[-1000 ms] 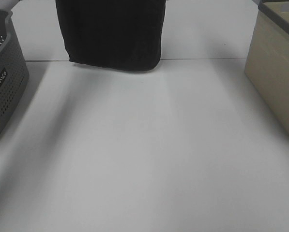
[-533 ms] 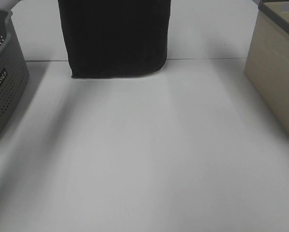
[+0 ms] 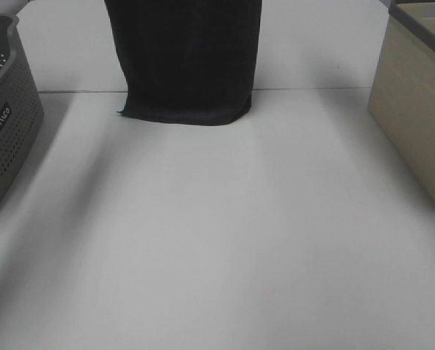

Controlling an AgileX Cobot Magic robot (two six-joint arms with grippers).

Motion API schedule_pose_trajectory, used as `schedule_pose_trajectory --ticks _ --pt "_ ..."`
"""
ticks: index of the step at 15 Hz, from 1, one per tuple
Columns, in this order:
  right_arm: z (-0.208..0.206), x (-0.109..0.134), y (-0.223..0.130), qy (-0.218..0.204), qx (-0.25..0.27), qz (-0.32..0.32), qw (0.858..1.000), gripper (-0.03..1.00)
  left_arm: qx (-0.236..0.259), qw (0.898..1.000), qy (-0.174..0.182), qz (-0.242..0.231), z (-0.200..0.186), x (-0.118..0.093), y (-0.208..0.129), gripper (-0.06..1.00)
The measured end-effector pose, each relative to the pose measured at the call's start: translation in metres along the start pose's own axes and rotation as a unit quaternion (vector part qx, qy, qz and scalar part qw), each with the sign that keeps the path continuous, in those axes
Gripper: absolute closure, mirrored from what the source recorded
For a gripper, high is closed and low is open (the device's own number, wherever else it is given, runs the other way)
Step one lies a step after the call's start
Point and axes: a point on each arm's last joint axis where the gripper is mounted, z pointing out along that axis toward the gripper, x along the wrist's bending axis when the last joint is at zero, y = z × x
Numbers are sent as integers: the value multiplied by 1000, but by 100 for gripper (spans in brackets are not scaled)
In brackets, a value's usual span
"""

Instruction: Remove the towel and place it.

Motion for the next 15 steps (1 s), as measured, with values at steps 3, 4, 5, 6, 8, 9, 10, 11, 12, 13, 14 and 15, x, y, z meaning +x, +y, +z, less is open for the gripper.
schedule_pose_trajectory --ticks 3,4,5,6,8,9,10,11,12,13,14,15 --pt "-8 -4 -12 -32 132 82 987 95 84 987 -108 -80 -5 -22 -6 94" --pt "-15 -5 -6 -35 169 104 980 95 113 978 -139 -106 -9 -25 -5 94" --pt "-22 -5 2 -25 199 122 972 95 141 967 -164 -133 -14 -25 -2 94" --pt "-26 -3 6 -15 216 127 968 95 158 961 -176 -146 -18 -25 -1 94" --pt "-43 3 19 42 281 127 950 95 221 934 -213 -184 -34 -14 6 94" --pt "-52 7 24 76 313 127 938 95 253 920 -224 -198 -43 -7 9 94" --pt "-70 13 34 122 366 129 913 95 309 891 -248 -220 -63 7 18 94" --pt "-78 14 39 138 389 130 902 95 325 882 -253 -230 -71 14 25 94" --pt "-82 15 42 146 399 133 896 95 331 878 -255 -234 -75 18 28 94" --pt "-90 17 49 160 413 138 886 95 338 873 -256 -241 -84 27 36 94" --pt "-97 17 56 172 420 143 880 95 337 872 -252 -249 -89 34 43 94" --pt "-104 18 65 182 424 147 875 95 334 872 -245 -262 -94 41 50 94"
